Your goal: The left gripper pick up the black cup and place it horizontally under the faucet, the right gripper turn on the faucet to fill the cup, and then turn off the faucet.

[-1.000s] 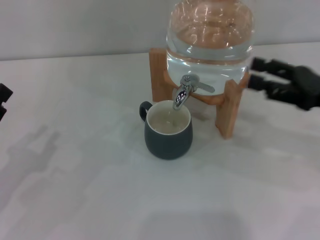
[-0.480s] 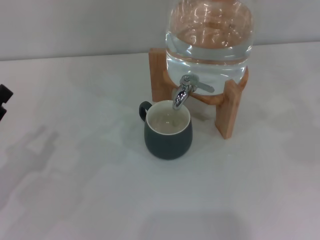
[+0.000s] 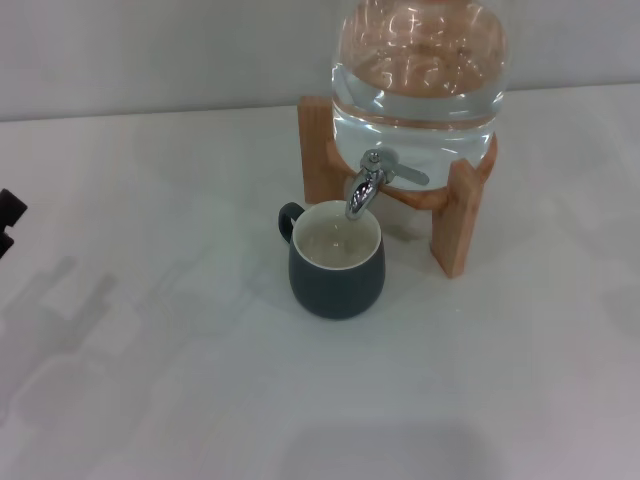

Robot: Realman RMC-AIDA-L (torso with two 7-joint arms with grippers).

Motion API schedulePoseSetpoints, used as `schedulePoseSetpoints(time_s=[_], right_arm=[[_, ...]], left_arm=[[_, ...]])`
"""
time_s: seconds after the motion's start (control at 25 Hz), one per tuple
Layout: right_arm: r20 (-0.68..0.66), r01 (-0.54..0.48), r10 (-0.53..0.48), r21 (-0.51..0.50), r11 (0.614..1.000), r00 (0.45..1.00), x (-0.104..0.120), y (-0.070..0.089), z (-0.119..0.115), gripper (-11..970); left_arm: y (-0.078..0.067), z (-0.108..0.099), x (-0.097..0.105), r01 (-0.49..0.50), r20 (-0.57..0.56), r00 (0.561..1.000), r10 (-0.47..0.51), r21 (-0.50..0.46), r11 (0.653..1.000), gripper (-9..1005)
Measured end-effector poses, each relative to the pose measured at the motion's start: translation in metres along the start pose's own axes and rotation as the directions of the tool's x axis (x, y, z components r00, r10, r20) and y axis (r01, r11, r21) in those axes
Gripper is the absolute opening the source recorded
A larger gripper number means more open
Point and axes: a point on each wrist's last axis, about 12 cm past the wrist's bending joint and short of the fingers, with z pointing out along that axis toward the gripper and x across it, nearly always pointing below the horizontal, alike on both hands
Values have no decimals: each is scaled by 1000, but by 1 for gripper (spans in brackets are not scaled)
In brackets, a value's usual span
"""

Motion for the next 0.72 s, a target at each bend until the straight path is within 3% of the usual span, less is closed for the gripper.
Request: schedulePoseSetpoints(time_s=[0.48,0.72], right_arm=[[10,-7,7,4,1000,1000,3,1,0,846],[16,-15,15,9,1000,1000,5,2,-1,844]], left_arm=[[-3,-12,-2,52,6,999,-52,12,999,806],[-2,-15,-4,63,5,998,-63,8,998,872]])
